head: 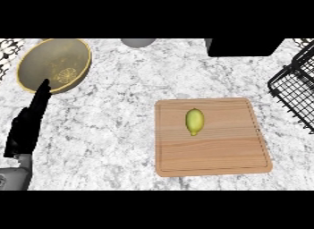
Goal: Pick the cupcake from the cutting board and place it in the tiered basket
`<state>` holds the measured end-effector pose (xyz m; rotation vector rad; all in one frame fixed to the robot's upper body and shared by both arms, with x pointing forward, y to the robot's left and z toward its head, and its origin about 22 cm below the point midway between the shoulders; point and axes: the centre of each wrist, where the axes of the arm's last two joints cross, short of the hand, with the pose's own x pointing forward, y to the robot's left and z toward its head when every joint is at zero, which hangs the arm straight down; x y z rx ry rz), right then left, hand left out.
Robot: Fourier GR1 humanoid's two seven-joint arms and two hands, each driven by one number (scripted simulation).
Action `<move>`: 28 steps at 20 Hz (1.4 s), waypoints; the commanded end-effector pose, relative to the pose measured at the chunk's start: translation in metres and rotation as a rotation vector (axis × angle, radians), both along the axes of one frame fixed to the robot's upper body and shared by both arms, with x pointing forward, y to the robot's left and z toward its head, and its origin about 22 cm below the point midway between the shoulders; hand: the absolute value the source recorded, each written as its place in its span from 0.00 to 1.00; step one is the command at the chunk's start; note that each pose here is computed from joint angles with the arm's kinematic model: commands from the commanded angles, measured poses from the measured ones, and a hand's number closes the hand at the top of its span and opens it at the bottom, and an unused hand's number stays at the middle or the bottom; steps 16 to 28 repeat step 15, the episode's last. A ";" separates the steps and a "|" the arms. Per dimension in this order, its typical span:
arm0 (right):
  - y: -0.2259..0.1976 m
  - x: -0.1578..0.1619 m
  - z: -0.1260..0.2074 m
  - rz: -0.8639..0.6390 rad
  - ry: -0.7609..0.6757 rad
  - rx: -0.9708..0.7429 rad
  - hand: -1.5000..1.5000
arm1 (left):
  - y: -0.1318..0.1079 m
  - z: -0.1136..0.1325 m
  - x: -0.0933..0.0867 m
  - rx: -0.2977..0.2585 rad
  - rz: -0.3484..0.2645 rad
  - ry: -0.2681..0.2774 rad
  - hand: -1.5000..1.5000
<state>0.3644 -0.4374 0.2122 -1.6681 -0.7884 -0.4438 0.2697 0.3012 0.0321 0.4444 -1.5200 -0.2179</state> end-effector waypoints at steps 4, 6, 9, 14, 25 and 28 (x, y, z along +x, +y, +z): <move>0.003 -0.053 0.017 -0.067 -0.121 0.134 0.00 | 0.012 -0.001 0.004 0.016 0.036 0.001 0.50; 0.009 -0.075 -0.004 -0.095 -0.121 0.156 0.00 | 0.018 -0.009 -0.016 0.018 0.037 0.005 0.50; 0.026 -0.108 0.003 -0.039 -0.150 0.166 0.00 | 0.026 -0.006 -0.009 0.006 0.048 0.010 0.50; 0.051 -0.183 -0.010 -0.018 -0.202 0.115 0.00 | 0.021 -0.005 -0.012 0.004 0.069 0.005 0.50; 0.057 -0.197 -0.002 0.000 -0.227 0.115 0.00 | 0.006 -0.015 -0.009 -0.014 0.056 0.007 0.50; 0.057 -0.197 -0.002 0.000 -0.227 0.115 0.00 | 0.006 -0.015 -0.009 -0.014 0.056 0.007 0.50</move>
